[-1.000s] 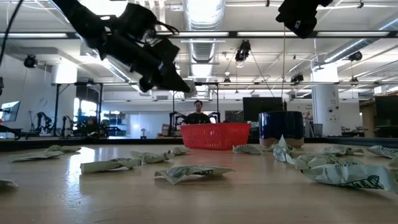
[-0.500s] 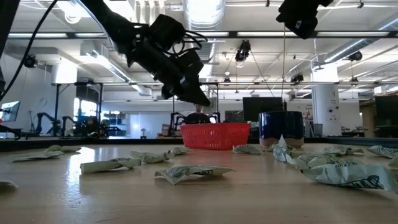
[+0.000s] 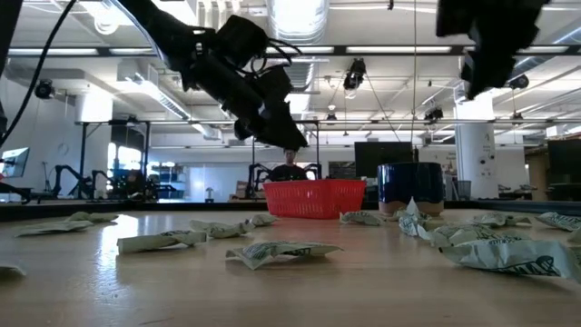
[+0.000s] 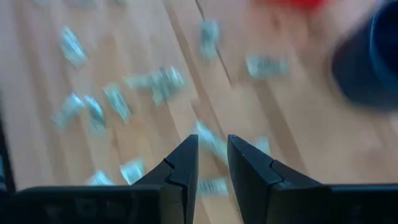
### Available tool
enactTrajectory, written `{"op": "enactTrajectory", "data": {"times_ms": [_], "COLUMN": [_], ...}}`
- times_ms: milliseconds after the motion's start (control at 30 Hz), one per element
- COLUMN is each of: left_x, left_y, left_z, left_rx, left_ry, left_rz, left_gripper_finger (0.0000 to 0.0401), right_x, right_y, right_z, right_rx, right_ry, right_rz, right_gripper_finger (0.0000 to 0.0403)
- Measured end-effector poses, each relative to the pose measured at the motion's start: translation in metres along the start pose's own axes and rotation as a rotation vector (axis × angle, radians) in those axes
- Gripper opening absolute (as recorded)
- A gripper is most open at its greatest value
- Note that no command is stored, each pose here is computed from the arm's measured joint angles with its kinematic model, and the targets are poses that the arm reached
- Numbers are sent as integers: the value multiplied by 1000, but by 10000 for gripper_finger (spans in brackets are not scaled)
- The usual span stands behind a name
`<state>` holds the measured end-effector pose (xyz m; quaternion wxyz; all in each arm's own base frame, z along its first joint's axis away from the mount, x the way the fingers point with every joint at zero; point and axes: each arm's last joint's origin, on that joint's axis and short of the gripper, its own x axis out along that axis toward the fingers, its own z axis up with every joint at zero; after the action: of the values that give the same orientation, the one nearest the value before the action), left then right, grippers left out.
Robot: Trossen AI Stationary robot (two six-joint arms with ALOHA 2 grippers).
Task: Pick and place Stevia / Truvia into bins
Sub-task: Put the stevia packet into the red basket
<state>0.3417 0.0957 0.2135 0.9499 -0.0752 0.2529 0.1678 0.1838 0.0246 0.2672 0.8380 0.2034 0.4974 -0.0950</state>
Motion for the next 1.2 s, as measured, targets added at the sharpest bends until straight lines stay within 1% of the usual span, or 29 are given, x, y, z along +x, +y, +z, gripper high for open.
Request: {"op": "enactTrajectory", "data": {"times_ms": [100, 200, 267, 367, 533, 600, 800, 867, 1000, 1067, 1200], "left_x": [-12, -28, -40, -58, -86, -95, -108, -109, -110, -110, -109], "left_y": [-1, -2, -3, -4, -3, -3, -2, -2, -2, -2, -2], "left_z": [6, 12, 17, 22, 25, 27, 31, 32, 31, 31, 30], "left_rx": [1, 2, 2, 1, -49, -51, -53, -53, -53, -53, -53], "left_ry": [3, 3, -3, -22, -66, -95, -131, -137, -136, -137, -129], "left_rz": [-27, -39, -40, -48, -54, -56, -60, -61, -62, -62, -61], "left_gripper_finger": [150, 150, 150, 150, 151, 151, 151, 151, 151, 151, 151], "right_x": [12, 27, 35, 46, 58, 61, 70, 73, 83, 90, 106], "right_y": [-4, -6, -9, -14, -23, -25, -26, -28, -31, -31, -27], "right_z": [-14, -25, -30, -36, -49, -52, -51, -53, -58, -58, -54], "right_rx": [26, 54, 109, 241, 548, 625, 714, 727, 747, 766, 752], "right_ry": [70, 91, 89, 82, 98, 84, 0, -16, -9, -8, 17], "right_rz": [-31, -40, -44, -64, -152, -169, -133, -150, -203, -207, -178], "right_gripper_finger": [86, 99, 112, 136, 170, 179, 189, 189, 188, 191, 200]}}
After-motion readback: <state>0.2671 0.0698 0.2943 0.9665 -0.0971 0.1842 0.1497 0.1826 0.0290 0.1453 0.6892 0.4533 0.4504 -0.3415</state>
